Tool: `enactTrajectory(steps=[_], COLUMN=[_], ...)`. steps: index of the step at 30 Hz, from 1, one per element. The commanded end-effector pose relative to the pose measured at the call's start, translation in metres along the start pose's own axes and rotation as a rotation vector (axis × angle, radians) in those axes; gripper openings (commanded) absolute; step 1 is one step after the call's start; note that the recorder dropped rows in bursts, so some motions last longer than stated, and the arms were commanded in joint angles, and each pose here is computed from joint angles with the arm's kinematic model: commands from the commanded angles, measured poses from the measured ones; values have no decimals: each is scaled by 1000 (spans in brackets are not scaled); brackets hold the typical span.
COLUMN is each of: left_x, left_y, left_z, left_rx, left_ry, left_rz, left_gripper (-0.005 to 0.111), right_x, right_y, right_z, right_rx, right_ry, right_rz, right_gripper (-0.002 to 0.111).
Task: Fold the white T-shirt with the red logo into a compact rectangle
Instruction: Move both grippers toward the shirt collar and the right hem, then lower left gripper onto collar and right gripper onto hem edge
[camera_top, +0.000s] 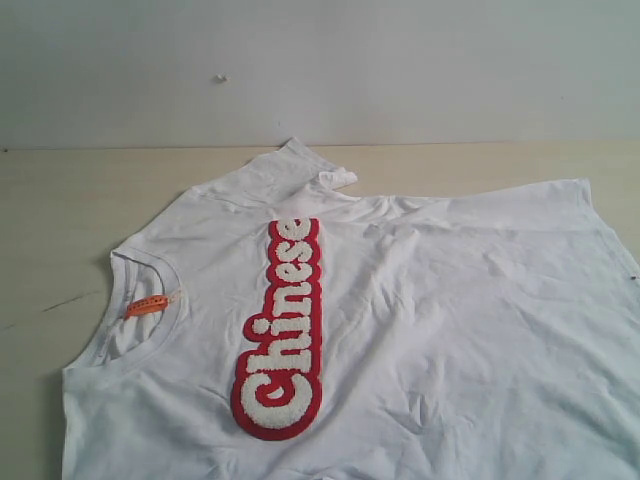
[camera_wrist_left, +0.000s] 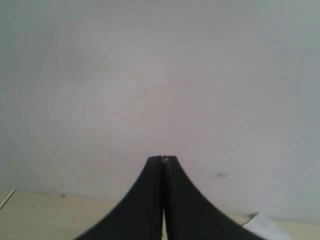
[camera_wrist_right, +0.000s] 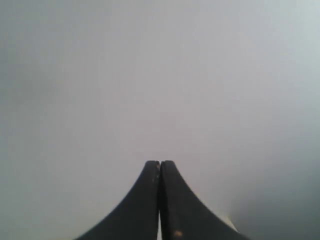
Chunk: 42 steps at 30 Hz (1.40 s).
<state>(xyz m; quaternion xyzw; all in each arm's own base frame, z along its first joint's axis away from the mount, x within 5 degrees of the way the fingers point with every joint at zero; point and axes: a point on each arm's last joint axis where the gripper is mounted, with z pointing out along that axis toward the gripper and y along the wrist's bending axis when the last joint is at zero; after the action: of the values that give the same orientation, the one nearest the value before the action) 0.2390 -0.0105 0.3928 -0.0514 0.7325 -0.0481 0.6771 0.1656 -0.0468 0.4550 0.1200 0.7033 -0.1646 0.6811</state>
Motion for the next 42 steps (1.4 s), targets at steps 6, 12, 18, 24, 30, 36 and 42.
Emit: enactTrajectory(steps=[6,12,18,24,30,36,42], left_x=[86,84,97,144,184,208,219], left_y=[-4,-70,-83,-111,-96,-81,-77], left_z=[98,126,127,100,99,102,99], left_rx=[0,812,712,1083,1098,1010,964], left_ry=[562,914,1145,1136,1070,1005,1011], left_rz=[155,25,601,1129,1326,1414,1365], left_gripper=[0,0,0,7,53,82,80], right_x=[25,47,59,78,121,171,183], right_y=[24,43,75,85,80,79,81], right_z=[68,87,101,119,110,102,100], right_rx=[-76,-236,-588,-757,-945,-1024,-1049], right_ry=[403,513,698,807,850,867,832], right_rz=[-133,-246,-287,-492,-829,-955,-969], right_gripper=[0,0,0,28,56,78,76])
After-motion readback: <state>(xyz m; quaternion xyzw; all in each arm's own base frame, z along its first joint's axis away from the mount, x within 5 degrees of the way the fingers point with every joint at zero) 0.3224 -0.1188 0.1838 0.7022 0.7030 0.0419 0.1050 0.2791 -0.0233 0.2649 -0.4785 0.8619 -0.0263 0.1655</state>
